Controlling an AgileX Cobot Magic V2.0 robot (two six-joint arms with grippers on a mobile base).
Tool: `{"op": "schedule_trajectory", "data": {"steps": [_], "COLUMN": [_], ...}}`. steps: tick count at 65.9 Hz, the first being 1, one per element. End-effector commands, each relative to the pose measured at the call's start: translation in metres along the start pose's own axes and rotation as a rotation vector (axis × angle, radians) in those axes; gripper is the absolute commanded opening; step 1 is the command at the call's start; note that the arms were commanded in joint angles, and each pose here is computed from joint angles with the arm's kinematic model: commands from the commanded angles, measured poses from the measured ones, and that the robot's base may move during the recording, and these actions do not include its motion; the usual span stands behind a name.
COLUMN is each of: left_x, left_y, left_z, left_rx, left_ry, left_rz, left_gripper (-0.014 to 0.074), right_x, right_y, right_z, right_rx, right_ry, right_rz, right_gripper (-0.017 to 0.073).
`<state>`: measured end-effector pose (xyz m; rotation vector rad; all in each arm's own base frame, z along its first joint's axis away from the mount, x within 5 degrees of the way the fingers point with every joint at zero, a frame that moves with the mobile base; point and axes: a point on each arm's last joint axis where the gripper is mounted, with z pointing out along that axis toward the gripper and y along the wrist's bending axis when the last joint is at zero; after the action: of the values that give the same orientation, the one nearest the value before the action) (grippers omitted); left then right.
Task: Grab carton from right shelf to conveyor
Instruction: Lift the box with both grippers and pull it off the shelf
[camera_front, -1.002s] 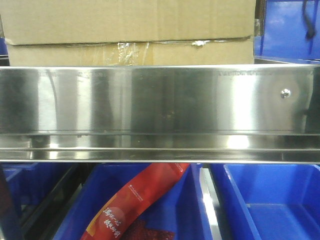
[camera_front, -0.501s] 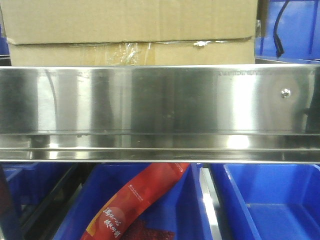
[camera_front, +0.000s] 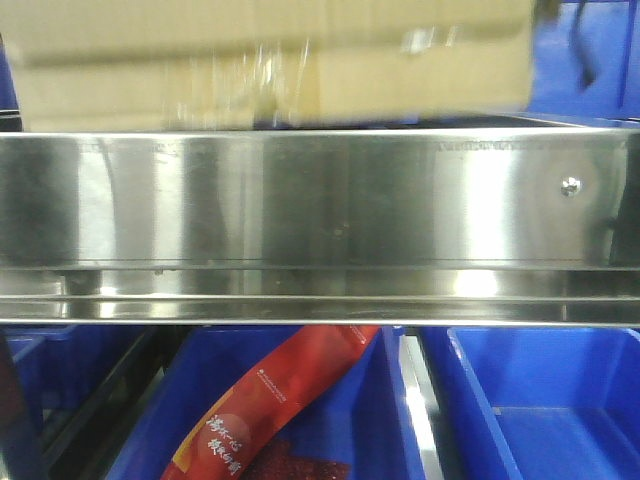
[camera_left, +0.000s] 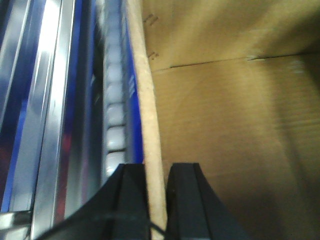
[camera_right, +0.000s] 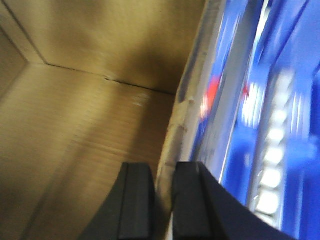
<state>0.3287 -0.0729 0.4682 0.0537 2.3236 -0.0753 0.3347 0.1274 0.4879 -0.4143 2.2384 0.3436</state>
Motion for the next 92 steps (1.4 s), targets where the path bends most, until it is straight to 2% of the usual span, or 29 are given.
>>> {"op": "schedule_trajectory", "data": {"steps": [1, 9, 15, 23, 29, 39, 47, 54, 66, 92], "left_x": [-0.001, 0.004, 0.008, 0.019, 0.030, 0.053, 0.069, 0.075, 0.075, 0.075], "left_y": [0.006, 0.009, 0.004, -0.010, -0.022, -0.039, -0.047, -0.053, -0.054, -0.054], "left_z": [-0.043, -0.076, -0.092, -0.106, -0.109, -0.109, -0.113, -0.115, -0.115, -0.115], "left_rx": [0.004, 0.024, 0.042, 0.095, 0.102, 0.096, 0.120, 0.143, 0.145, 0.143], "left_ry": [-0.093, -0.143, -0.175, -0.178, -0.167, -0.135, -0.118, -0.108, -0.109, -0.110], "left_rz": [-0.008, -0.017, -0.011, 0.005, 0.026, 0.059, 0.063, 0.083, 0.085, 0.086], "left_gripper": [-0.0009, -0.0009, -0.0009, -0.0009, -0.0009, -0.0009, -0.0009, -0.0009, -0.0009, -0.0009], "right_x": [-0.006, -0.002, 0.006, 0.025, 0.045, 0.083, 0.103, 0.104, 0.093, 0.092], "right_y": [0.004, 0.013, 0.022, 0.039, 0.046, 0.042, 0.040, 0.040, 0.041, 0.043], "right_z": [-0.053, -0.091, -0.107, -0.117, -0.114, -0.104, -0.103, -0.106, -0.109, -0.110], "right_rx": [0.025, 0.009, -0.014, -0.070, -0.094, -0.089, -0.086, -0.087, -0.101, -0.118], "right_ry": [-0.139, -0.208, -0.217, -0.183, -0.117, 0.003, 0.004, -0.029, -0.138, -0.149], "right_rz": [-0.040, -0.053, -0.069, -0.102, -0.115, -0.086, -0.077, -0.075, -0.067, -0.057], "right_gripper": [-0.0069, -0.0069, -0.0069, -0.0069, -0.0069, -0.0069, -0.0069, -0.0069, -0.0069, -0.0069]}}
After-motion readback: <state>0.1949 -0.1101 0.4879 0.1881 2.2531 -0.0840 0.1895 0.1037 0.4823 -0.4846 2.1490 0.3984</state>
